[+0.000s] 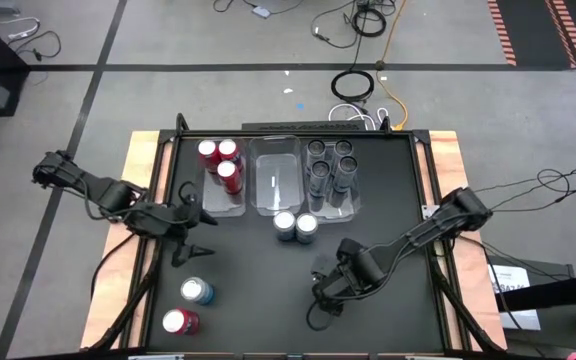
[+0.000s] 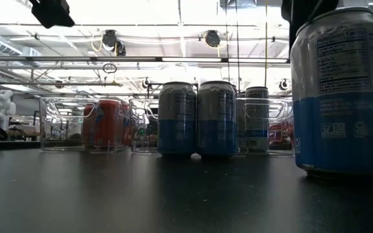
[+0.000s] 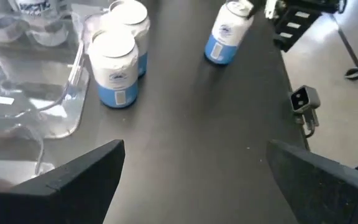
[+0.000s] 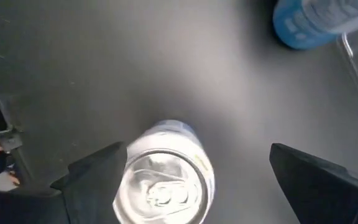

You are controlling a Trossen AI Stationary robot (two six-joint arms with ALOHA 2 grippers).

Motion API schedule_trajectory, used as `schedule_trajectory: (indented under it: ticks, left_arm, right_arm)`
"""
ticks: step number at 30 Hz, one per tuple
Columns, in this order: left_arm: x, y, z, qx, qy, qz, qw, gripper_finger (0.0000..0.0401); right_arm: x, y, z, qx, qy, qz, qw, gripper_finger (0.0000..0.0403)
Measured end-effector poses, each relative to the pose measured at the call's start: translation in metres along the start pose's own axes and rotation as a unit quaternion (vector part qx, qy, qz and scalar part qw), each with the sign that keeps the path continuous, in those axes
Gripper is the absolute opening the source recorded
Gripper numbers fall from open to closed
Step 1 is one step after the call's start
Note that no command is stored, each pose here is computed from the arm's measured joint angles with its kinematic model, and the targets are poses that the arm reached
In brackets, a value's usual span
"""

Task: Sort soda cans
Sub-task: Put the blue and white soda can into the middle transparent bin

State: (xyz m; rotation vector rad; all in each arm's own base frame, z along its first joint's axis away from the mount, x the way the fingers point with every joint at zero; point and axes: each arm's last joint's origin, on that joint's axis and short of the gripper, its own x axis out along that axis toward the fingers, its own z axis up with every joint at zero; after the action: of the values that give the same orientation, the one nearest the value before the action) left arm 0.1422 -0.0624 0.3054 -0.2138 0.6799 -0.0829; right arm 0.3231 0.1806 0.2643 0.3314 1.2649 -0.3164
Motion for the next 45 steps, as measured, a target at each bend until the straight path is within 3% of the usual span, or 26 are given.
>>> schedule_trajectory:
  ticks: [8,15,19,24,28,32,37,41,45]
  left_arm:
    - [-0.013,0.003,-0.001,0.021,-0.019,-0.009,1.0,0.04]
    - [-0.018,0.007,-0.005,0.022,-0.01,-0.005,1.0,0.04]
    - [-0.019,0.007,-0.006,0.024,-0.012,-0.006,1.0,0.04]
    - [-0.022,0.008,-0.006,0.034,-0.016,-0.007,0.999,0.04]
    - [-0.026,0.01,-0.009,0.036,-0.008,-0.004,0.999,0.04]
    - [-0.033,0.013,-0.012,0.036,-0.014,-0.007,0.999,0.04]
    - [-0.041,0.016,-0.013,0.056,-0.031,-0.013,0.998,0.04]
    - [-0.046,0.019,-0.015,0.078,-0.042,0.0,0.996,0.04]
    - [-0.051,0.022,-0.016,0.093,-0.05,0.012,0.994,0.04]
  right_arm:
    - [0.028,0.009,-0.006,-0.005,0.088,0.011,0.996,0.0389]
    - [0.039,0.013,-0.007,0.02,0.11,0.01,0.994,0.0386]
    - [0.039,0.013,-0.007,0.032,0.109,0.008,0.994,0.0357]
    - [0.039,0.013,-0.006,0.043,0.108,0.009,0.993,0.0289]
    - [0.037,0.014,-0.003,0.054,0.105,0.029,0.993,0.0281]
    - [0.016,0.013,0.01,0.071,0.059,0.043,0.995,0.0281]
    - [-0.026,0.006,0.044,0.087,-0.075,0.05,0.992,0.0281]
    - [-0.054,-0.01,0.086,0.117,-0.19,0.057,0.973,0.0281]
    - [-0.065,-0.041,0.13,0.138,-0.27,0.055,0.951,0.0281]
